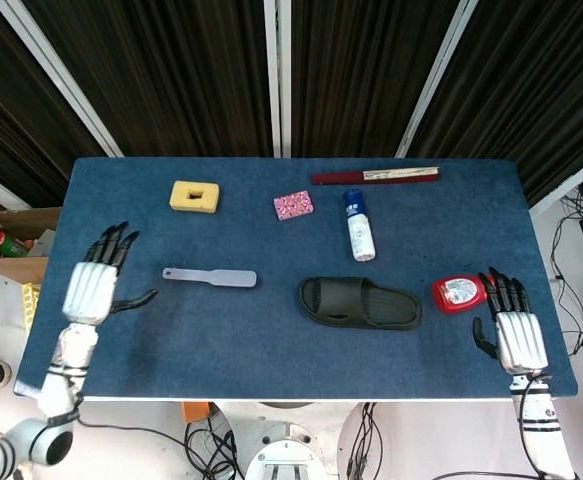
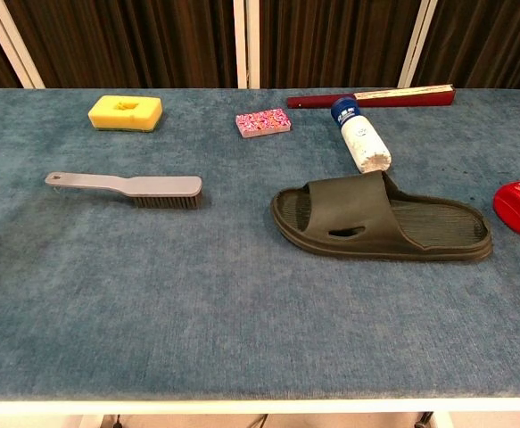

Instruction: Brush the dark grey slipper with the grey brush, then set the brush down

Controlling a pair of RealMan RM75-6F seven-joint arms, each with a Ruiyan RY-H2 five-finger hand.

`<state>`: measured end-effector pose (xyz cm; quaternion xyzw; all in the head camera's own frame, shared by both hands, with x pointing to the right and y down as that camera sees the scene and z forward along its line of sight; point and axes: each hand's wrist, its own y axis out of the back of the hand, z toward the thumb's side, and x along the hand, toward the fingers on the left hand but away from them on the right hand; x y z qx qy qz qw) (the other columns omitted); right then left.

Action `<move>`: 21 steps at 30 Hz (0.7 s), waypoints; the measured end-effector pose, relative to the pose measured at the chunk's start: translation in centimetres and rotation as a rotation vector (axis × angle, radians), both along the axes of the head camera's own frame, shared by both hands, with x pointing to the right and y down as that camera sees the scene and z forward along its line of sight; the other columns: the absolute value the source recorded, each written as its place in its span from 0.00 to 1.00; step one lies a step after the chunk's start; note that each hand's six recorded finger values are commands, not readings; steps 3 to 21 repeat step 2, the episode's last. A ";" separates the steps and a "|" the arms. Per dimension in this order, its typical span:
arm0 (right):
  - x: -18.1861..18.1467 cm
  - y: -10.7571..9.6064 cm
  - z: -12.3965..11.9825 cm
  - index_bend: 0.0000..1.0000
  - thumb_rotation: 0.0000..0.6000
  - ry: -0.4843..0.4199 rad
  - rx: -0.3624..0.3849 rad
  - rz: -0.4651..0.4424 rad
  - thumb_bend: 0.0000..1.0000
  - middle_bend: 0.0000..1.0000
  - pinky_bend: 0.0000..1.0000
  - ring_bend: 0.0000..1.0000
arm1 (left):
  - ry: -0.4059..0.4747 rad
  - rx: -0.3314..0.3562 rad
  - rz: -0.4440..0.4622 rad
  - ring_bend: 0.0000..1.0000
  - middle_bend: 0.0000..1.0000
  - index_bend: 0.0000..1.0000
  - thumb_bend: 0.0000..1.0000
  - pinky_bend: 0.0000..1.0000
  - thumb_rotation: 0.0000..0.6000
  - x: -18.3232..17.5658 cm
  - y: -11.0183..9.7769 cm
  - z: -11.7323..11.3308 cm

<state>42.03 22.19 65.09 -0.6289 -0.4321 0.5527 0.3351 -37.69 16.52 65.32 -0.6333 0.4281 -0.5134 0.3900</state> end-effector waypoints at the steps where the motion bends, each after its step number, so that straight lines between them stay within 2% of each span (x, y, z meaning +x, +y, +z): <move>1: 0.3 0.3 0.1 0.00 0.98 0.008 -0.006 0.004 0.52 0.00 0.00 0.00 | -0.030 -0.023 -0.023 0.00 0.00 0.09 0.00 0.20 0.02 -1.2 1.4 -0.3; 2: 0.5 0.6 0.1 0.00 0.98 0.016 -0.010 0.008 0.52 0.00 0.00 0.00 | -0.053 -0.049 -0.044 0.00 0.00 0.09 0.00 0.20 0.02 -2.2 2.7 -0.6; 21: 0.5 0.6 0.1 0.00 0.98 0.016 -0.010 0.008 0.52 0.00 0.00 0.00 | -0.053 -0.049 -0.044 0.00 0.00 0.09 0.00 0.20 0.02 -2.2 2.7 -0.6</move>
